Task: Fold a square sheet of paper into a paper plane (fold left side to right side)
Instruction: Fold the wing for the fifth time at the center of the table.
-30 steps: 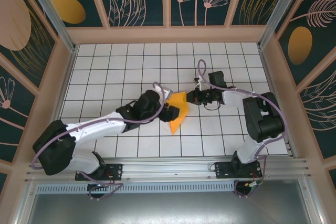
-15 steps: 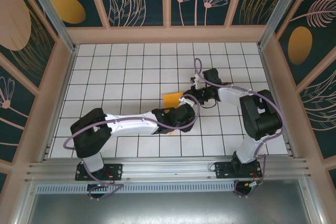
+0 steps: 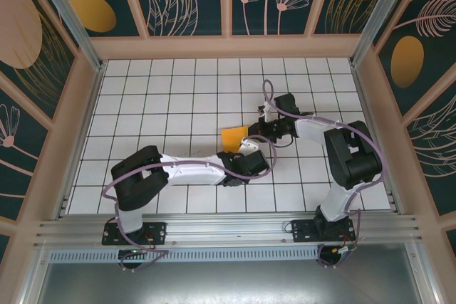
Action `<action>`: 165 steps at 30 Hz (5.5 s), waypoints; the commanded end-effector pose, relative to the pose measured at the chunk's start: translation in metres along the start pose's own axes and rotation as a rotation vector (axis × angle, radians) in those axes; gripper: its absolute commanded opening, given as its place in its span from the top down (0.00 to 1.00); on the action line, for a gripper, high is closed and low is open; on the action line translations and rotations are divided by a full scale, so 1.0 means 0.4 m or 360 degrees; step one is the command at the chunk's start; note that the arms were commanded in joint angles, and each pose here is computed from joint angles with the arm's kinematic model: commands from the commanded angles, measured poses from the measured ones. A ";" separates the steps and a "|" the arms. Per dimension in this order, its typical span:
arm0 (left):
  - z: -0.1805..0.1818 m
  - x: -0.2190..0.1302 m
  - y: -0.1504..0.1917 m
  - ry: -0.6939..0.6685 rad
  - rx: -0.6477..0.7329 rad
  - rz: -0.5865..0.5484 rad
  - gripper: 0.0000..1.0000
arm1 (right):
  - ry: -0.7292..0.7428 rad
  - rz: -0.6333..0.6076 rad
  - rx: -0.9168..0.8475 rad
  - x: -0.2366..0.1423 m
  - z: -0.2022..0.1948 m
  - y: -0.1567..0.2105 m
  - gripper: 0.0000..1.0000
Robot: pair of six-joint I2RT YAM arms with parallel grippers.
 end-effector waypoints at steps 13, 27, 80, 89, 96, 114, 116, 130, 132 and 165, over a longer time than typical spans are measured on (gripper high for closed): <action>-0.006 0.019 0.014 -0.0074 0.0000 0.0019 0.80 | 0.0046 0.0034 -0.0010 0.015 0.006 -0.007 1.00; 0.025 -0.012 -0.010 0.0213 -0.0208 -0.0018 0.93 | 0.0077 -0.0394 -0.0214 -0.118 0.086 -0.039 0.54; 0.217 0.047 0.067 0.1407 -0.1156 -0.0164 0.95 | 0.0053 -0.0388 -0.0201 -0.063 -0.030 0.136 0.35; 0.228 0.058 0.091 0.1440 -0.1204 -0.0154 0.95 | 0.0002 -0.0352 -0.0222 -0.037 -0.012 0.141 0.35; 0.250 0.069 0.115 0.1522 -0.1282 -0.0145 0.94 | -0.0008 -0.0325 -0.0217 -0.009 -0.009 0.156 0.36; 0.263 0.095 0.136 0.1554 -0.1315 -0.0099 0.94 | 0.0007 -0.0366 -0.0086 0.050 -0.005 0.167 0.48; 0.263 0.099 0.138 0.1559 -0.1323 -0.0095 0.94 | 0.0011 -0.0385 -0.0064 0.052 -0.005 0.161 0.49; 0.262 0.107 0.145 0.1546 -0.1321 -0.0080 0.94 | 0.0067 -0.0390 -0.0025 0.103 0.015 0.143 0.55; 0.262 0.107 0.145 0.1546 -0.1320 -0.0077 0.94 | 0.0058 -0.0388 -0.0028 0.111 0.022 0.139 0.55; 0.279 0.093 0.093 0.1423 -0.1258 -0.0132 0.65 | 0.0277 -0.0263 0.0125 0.167 -0.025 0.138 0.59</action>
Point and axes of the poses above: each hand's point on the last joint's axis, 136 mm out from that joint toward the fingers, its own x axis out along the fingers, its own z axis along the line the jaws close on, y = z × x, the point moved 10 cm from there along -x, back along the fingers, and after that the axes turned 2 degrees about x, right-handed, at the moved point
